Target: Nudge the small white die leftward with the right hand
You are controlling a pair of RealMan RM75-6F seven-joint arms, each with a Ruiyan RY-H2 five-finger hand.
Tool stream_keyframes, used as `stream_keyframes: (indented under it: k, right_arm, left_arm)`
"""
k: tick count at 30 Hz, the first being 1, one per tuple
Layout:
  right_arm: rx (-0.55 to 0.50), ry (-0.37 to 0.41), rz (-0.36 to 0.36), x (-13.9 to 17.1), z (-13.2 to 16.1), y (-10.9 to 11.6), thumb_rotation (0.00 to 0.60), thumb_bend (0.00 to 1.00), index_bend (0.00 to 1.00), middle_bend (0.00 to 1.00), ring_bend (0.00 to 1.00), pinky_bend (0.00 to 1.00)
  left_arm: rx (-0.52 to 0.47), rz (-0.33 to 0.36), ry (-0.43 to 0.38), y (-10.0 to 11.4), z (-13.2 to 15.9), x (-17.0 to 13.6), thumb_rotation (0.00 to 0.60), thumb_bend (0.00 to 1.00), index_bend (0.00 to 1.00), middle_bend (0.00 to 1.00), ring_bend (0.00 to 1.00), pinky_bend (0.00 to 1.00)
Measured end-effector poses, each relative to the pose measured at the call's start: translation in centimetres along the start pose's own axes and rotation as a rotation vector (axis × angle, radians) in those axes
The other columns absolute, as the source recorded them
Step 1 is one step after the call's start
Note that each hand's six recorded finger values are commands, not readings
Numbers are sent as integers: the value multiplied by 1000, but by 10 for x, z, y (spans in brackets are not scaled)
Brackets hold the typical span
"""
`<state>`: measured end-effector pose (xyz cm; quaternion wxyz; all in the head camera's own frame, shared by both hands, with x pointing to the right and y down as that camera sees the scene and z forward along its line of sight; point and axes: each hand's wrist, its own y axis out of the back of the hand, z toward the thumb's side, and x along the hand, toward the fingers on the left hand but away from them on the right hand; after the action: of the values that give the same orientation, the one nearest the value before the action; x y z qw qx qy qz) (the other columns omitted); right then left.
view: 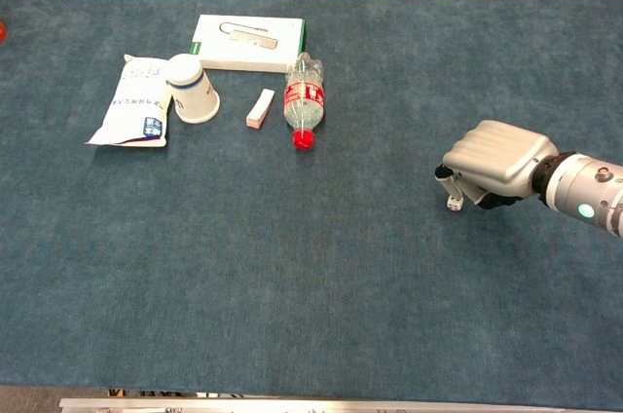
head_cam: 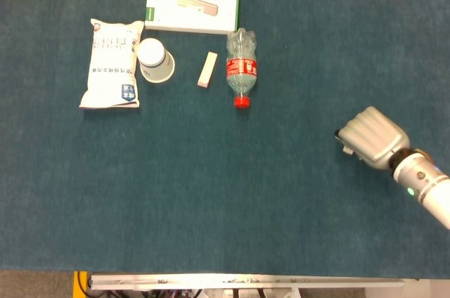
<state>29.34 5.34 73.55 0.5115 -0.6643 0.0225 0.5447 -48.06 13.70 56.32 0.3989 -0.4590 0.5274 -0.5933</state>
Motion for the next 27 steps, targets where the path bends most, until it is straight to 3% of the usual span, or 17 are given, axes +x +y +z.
stream_keyframes:
  k: [14,27]
  right_arm:
    - [2,-17,-2,24,-1,-6,600,995,505,1000,1000,978]
    - [5,-34,24,22,-4,-18,600,994,505,1000,1000,978]
  left_arm:
    - [3,-5,2,-1,-1,1,600,230,279,279,196,337]
    - [3,-15,6,-3,-2,2,600,230,278,279,196,337]
